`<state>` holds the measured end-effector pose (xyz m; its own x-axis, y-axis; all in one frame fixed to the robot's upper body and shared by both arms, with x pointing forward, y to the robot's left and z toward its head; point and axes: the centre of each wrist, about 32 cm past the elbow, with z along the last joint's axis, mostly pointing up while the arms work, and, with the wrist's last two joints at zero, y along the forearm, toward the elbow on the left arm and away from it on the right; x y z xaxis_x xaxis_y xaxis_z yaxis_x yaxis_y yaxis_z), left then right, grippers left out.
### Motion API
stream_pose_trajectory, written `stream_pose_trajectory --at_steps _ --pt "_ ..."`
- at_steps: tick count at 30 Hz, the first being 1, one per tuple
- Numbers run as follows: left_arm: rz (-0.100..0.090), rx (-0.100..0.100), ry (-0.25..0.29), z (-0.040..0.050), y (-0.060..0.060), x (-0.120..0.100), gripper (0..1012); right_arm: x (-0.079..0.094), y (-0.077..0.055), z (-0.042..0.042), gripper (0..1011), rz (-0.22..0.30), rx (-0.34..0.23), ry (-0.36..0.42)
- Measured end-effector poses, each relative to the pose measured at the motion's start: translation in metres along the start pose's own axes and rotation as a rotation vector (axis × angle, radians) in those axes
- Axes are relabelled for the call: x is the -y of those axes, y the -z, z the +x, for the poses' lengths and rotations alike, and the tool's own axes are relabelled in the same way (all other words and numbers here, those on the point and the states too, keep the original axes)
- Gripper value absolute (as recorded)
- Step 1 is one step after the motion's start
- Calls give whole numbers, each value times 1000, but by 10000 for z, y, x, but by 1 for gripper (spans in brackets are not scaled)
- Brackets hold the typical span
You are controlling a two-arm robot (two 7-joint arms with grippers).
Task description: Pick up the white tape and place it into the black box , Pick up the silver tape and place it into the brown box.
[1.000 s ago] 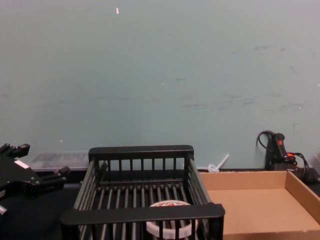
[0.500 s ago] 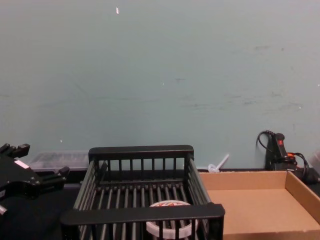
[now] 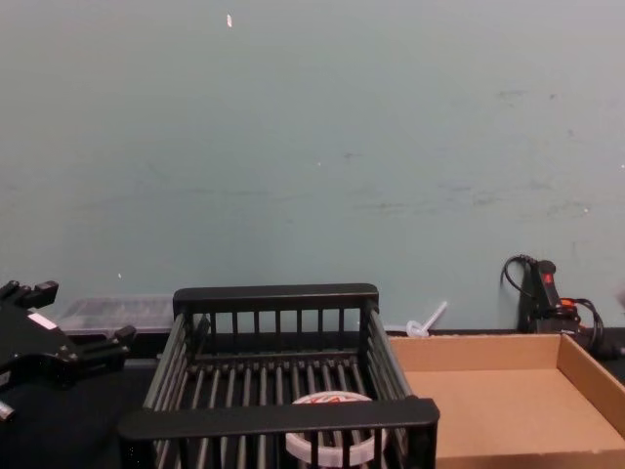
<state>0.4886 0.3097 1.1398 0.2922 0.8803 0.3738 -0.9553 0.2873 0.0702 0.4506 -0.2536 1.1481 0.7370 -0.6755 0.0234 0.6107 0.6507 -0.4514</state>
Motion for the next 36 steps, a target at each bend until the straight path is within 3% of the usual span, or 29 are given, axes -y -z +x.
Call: stream_pose_trajectory --at_steps 4,10,19,36 --pt "0 0 0 0 0 0 1001 30 -29 28 158 18 -1 15" --pt "0 0 0 0 0 0 1001 92 -123 142 158 67 -5 80" --pt "0 0 0 0 0 0 1001 39 -261 298 158 109 -22 196" --pt "0 0 0 0 0 0 1001 -189 -473 522 158 108 -19 328"
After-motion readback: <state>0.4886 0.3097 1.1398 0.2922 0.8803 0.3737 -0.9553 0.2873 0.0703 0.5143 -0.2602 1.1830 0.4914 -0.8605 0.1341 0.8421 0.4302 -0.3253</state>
